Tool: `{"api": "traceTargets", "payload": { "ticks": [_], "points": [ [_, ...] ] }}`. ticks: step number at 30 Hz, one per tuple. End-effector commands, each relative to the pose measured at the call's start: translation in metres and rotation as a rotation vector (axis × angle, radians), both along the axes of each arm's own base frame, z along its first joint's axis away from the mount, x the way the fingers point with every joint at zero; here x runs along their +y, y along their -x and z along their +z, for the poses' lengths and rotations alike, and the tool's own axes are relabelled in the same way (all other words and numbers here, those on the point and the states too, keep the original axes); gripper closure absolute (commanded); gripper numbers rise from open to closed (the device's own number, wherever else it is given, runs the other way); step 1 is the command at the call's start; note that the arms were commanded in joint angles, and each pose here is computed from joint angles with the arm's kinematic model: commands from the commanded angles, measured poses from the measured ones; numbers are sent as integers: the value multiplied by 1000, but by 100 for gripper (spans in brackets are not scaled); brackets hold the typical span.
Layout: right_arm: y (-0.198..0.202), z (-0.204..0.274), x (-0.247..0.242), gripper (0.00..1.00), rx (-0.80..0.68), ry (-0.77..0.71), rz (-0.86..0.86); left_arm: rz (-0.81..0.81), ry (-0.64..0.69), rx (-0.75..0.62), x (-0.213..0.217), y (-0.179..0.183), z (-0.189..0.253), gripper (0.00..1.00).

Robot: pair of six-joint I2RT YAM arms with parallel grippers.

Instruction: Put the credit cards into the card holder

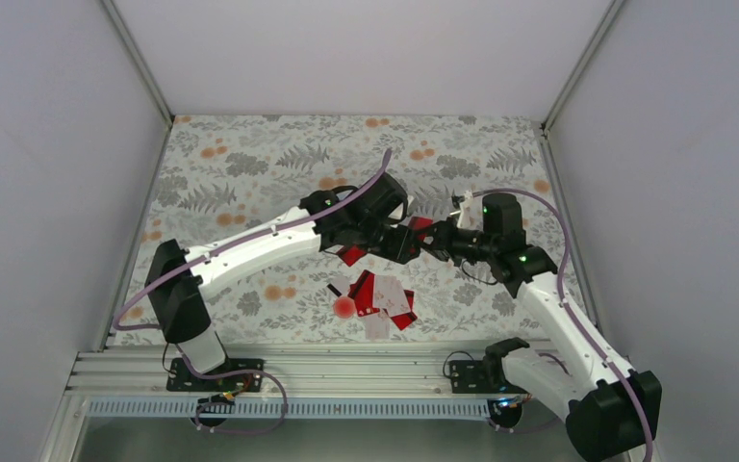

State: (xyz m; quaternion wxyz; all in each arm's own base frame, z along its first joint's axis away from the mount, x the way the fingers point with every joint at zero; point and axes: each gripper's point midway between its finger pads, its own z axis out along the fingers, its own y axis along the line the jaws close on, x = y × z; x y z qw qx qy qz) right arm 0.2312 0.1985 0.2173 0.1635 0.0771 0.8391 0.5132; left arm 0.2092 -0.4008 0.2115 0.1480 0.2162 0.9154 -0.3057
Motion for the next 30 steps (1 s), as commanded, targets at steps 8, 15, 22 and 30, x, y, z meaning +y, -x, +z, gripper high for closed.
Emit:
{"api": "traceTargets", "payload": {
  "ticks": [8,15,22,30],
  "points": [
    [6,41,13,96,-102,-129,87,23,54,-40,-2,-3,29,38],
    [15,55,20,96,-156,-209,167,51,91,-76,10,-1,61,32],
    [17,81,22,96,-228,-260,210,65,171,-142,33,9,117,6],
    [19,114,26,96,-263,-325,250,95,362,-211,72,15,190,0]
  ]
}}
